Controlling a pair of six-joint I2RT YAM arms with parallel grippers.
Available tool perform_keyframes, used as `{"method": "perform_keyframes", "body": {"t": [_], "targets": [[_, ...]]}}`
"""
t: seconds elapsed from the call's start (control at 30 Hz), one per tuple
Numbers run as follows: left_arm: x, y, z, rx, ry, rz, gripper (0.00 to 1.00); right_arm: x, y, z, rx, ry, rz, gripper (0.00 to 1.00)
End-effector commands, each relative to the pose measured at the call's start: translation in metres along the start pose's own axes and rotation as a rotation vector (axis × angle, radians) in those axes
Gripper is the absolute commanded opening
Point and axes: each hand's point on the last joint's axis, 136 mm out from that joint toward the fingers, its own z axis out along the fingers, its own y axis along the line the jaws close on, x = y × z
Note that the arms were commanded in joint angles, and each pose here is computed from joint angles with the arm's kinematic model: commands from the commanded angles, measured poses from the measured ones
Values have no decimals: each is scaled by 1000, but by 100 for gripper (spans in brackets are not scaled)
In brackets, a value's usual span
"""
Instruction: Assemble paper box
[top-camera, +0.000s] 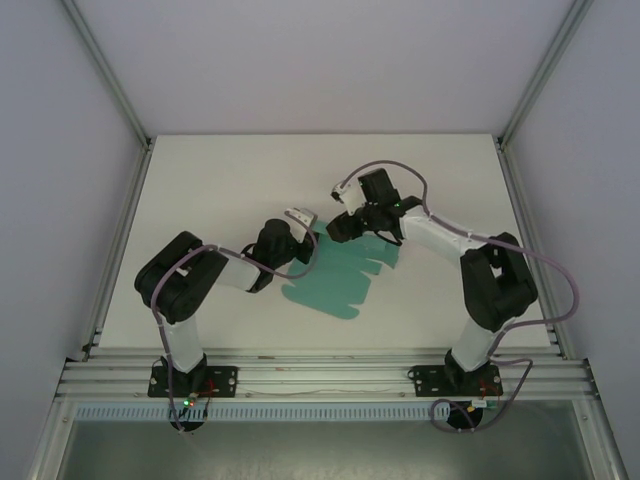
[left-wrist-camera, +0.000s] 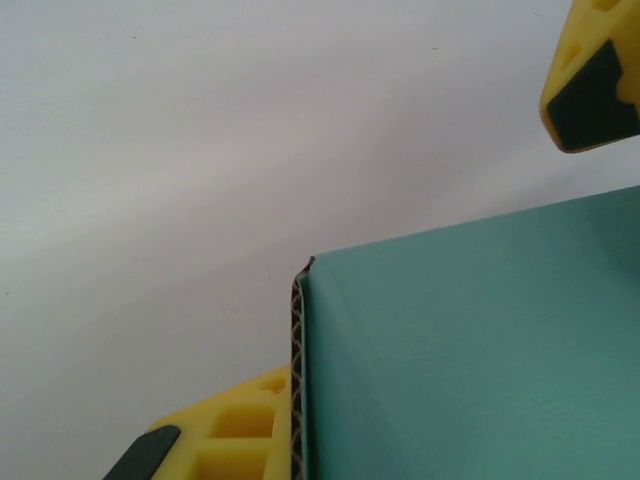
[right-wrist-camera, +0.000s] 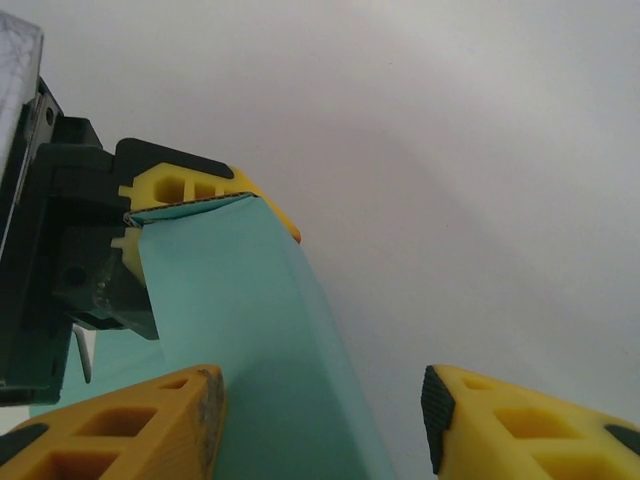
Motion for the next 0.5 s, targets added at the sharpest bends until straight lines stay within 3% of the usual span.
{"method": "perform_keyframes", "body": {"t": [0.0, 0.13, 0.23, 0.33, 0.4, 0.47], "targets": [[24, 5, 1, -43, 66, -25, 11, 29, -3, 14, -4, 107, 38, 53], [24, 11, -1, -80, 76, -32, 34, 34, -4, 14, 4, 116, 65, 52], [27, 18, 1, -124, 103, -35, 37, 33, -1, 11, -5, 116, 91, 51], [29, 24, 7, -156, 115, -50, 33, 33, 2, 10, -15, 119, 105, 50], [27, 28, 11, -178, 114, -70, 24, 36, 4, 10, -29, 128, 111, 50], [25, 29, 13, -185, 104, -83, 6, 42, 5, 12, -35, 157, 118, 49]]}}
